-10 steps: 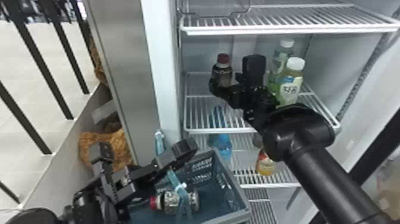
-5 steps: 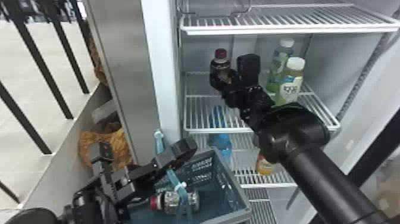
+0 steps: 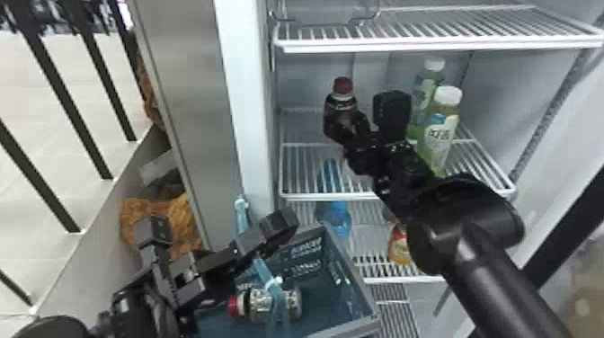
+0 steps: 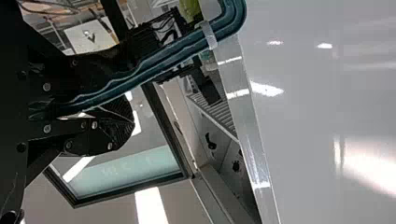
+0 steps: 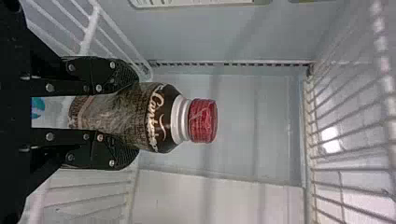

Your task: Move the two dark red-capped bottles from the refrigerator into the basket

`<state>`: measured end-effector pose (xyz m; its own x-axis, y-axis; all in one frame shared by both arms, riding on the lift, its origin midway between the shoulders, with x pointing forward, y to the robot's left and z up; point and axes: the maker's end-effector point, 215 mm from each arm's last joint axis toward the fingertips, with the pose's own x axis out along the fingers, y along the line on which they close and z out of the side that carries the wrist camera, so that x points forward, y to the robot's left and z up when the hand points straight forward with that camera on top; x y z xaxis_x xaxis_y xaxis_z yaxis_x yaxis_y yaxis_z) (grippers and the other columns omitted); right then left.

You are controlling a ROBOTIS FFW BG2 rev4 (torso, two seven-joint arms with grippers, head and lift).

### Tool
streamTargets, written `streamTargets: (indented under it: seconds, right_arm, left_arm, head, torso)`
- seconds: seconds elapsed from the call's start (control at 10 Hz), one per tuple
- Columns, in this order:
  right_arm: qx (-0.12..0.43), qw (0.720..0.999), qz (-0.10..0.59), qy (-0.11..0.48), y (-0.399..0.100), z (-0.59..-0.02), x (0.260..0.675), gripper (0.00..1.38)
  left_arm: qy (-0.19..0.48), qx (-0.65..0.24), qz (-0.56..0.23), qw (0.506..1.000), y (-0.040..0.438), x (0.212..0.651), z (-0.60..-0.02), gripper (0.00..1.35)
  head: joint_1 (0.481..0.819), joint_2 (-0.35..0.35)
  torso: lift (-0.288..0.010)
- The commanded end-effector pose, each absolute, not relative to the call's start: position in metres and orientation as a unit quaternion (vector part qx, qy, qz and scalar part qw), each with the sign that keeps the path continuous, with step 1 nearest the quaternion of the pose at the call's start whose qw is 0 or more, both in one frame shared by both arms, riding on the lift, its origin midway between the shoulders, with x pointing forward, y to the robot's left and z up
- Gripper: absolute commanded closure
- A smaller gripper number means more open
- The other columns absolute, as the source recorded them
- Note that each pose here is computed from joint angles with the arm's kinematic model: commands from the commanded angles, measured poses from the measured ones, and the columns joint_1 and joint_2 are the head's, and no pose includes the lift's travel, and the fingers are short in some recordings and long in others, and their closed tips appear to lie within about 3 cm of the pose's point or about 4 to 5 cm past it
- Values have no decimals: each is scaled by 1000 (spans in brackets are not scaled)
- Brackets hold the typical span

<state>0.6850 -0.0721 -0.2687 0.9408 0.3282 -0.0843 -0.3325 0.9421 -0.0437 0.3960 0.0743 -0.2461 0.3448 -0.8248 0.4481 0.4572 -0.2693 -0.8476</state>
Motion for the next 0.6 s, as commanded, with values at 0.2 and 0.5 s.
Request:
streamTargets:
  seconds: [0.2, 0.5]
  right_arm:
    - [10, 981, 192, 35, -65, -262, 628, 1282]
    - [42, 976, 211, 31, -66, -247, 566, 1282]
  left_arm:
    - [159, -577, -549, 583, 74, 396, -247, 1202]
    - [159, -579, -546, 584, 75, 395, -249, 1202]
  head:
    - [645, 4]
    - [665, 10]
  torso:
    - [-34]
    - [-34]
